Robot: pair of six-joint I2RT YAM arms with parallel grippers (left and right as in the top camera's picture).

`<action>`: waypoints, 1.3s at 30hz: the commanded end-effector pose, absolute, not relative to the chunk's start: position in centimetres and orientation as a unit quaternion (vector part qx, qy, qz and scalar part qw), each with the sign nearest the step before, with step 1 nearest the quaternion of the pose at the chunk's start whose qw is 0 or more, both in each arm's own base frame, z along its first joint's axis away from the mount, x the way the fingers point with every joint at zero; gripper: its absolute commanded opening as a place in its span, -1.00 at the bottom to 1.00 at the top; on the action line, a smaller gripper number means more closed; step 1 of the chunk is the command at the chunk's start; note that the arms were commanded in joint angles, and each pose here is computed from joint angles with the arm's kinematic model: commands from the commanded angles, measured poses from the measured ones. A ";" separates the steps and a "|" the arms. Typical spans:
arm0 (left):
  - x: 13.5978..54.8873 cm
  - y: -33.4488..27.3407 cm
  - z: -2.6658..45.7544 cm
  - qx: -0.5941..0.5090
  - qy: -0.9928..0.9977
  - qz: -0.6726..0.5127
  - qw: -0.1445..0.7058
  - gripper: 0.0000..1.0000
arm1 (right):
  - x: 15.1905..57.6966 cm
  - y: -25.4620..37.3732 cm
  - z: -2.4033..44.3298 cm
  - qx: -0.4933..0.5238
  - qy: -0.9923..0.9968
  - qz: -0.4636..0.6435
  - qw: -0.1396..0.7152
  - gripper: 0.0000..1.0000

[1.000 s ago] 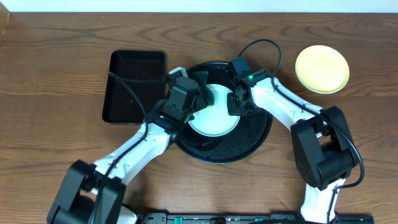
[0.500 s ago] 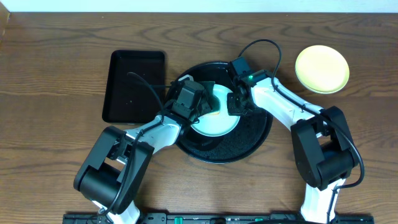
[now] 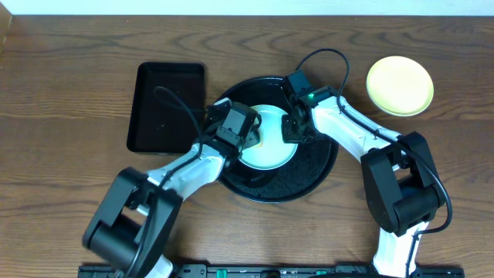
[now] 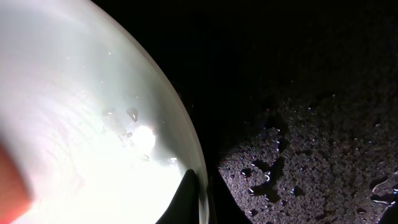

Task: Clean dirty plates on tray and stack at the side
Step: 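Continue scrubbing the plate in circles with the left gripper's sponge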

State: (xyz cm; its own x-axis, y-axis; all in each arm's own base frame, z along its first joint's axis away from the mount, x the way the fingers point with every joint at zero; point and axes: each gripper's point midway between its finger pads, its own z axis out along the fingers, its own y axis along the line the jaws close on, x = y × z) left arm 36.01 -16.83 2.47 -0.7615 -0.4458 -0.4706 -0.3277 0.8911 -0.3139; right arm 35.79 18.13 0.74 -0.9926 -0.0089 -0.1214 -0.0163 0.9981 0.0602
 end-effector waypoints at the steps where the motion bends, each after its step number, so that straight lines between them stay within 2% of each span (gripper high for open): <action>1: 35.8 -11.7 3.4 -0.226 0.918 -0.002 0.326 -0.85 | 35.2 17.0 -0.8 -0.008 0.999 0.004 0.041 -0.98; 8: 36.2 -12.9 6.9 -0.220 0.907 -0.050 0.354 -0.85 | 35.1 17.0 -0.8 -0.008 0.999 0.004 0.041 -0.98; 14: 36.1 -19.0 7.6 -0.174 0.913 -0.183 0.321 -0.85 | 35.2 17.1 -0.8 -0.008 0.999 0.004 0.042 -0.97; 19: 35.5 -20.9 7.6 -0.153 0.915 -0.205 0.313 -0.85 | 35.2 17.1 -0.8 -0.008 0.999 0.004 0.042 -0.97; 24: 35.4 -21.4 6.5 -0.158 0.917 -0.205 0.303 -0.85 | 35.2 17.1 -0.8 -0.008 0.999 0.004 0.042 -0.98; 33: 35.3 -23.0 1.8 -0.161 0.928 -0.218 0.257 -0.85 | 35.2 17.1 -0.7 -0.009 0.999 0.004 0.042 -0.97; 39: 35.0 -21.2 -0.3 -0.169 0.938 -0.165 0.255 -0.85 | 35.1 17.1 -0.8 -0.009 0.999 0.004 0.041 -0.97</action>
State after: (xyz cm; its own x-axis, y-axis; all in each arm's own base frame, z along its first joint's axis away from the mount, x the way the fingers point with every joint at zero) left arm 36.12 -22.39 2.19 -0.7929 -0.4156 -0.4456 -0.1907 0.8638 -0.4663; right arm 35.74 18.17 0.73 -0.9929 -0.0090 -0.1188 -0.0166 0.9979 0.0627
